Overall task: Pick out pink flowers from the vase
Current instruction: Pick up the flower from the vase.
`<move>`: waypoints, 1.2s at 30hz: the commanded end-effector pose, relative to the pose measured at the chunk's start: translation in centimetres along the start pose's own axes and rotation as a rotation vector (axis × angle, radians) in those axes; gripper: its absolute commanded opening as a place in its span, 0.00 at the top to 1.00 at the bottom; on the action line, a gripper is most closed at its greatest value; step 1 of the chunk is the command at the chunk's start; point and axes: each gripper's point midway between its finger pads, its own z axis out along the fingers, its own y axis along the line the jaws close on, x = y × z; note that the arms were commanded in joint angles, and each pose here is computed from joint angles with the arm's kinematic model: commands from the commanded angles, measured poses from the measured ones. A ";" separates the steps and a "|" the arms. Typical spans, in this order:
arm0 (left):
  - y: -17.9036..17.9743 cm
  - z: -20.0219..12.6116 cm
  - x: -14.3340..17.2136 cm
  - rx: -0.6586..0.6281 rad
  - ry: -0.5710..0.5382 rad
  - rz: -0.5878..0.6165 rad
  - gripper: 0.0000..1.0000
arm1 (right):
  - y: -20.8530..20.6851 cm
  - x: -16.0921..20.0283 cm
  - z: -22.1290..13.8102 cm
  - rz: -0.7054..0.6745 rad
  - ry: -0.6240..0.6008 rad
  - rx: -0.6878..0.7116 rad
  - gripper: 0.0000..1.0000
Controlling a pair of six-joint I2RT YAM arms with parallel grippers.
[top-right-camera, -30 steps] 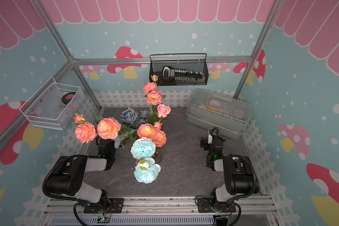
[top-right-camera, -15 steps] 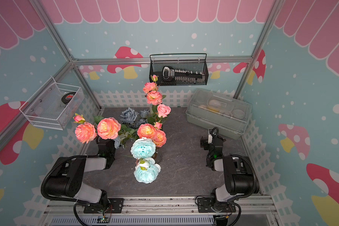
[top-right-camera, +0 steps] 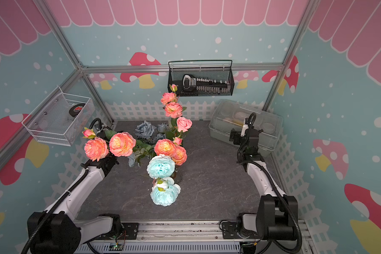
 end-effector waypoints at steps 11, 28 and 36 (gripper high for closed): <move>1.8 -10.0 8.5 0.083 0.082 -0.038 0.18 | 8.8 7.4 -6.9 0.095 0.137 -0.295 0.01; -8.8 -20.2 19.6 0.684 -0.060 0.265 0.39 | 13.0 10.6 -4.9 0.010 0.229 -0.347 0.01; -11.3 -23.6 15.6 0.796 -0.282 0.348 0.44 | 12.8 11.7 -4.5 -0.008 0.241 -0.333 0.02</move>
